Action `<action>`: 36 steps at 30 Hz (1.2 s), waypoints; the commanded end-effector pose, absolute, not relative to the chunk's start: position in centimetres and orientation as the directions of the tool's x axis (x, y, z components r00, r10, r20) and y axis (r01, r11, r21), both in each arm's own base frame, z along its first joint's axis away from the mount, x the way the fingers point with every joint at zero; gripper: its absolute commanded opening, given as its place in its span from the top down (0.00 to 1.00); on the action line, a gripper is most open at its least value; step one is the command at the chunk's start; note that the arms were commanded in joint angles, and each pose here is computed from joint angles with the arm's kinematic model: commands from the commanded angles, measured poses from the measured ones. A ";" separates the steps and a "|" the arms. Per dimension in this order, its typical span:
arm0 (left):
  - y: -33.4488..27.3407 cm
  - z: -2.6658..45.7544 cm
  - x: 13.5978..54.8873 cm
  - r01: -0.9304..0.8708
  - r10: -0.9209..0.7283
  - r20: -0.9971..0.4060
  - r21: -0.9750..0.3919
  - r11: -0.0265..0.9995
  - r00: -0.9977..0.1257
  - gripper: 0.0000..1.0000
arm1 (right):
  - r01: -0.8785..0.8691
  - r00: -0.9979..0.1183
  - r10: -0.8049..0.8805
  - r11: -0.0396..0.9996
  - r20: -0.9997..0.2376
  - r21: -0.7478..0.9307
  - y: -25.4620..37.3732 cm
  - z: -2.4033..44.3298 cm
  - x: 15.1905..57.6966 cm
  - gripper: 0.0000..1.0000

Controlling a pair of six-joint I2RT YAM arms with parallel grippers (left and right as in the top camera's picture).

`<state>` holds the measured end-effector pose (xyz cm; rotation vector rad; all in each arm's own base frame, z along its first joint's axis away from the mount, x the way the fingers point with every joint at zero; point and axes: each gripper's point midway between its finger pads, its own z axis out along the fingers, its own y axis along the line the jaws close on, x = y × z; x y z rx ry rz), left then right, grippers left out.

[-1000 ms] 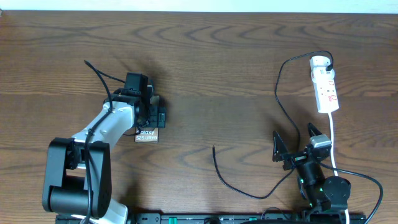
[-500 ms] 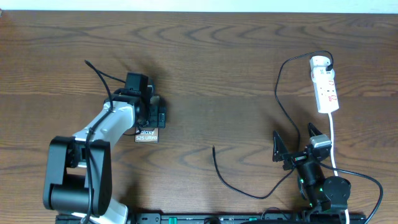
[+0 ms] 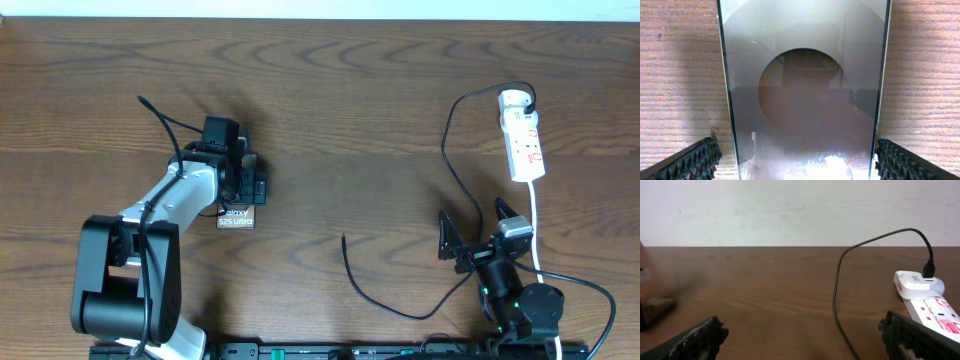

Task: Plug charger to phone and switch on socket
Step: 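Lower the left gripper onto the phone's top edge, then close the left gripper on the phone's top end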

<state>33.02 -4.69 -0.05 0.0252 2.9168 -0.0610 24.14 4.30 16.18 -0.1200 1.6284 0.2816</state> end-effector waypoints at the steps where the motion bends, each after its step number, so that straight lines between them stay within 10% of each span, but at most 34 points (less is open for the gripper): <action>1: -4.7 0.1 33.8 0.020 0.011 -0.231 -0.035 0.999 -0.973 0.02 | -0.257 -0.079 0.086 0.961 -0.993 0.103 4.6 16.2 24.1 0.01; 36: -4.9 0.2 33.8 0.041 0.031 -0.230 -0.037 0.998 -0.973 0.02 | -0.257 -0.079 0.086 0.961 -0.993 0.103 4.6 16.2 24.1 0.01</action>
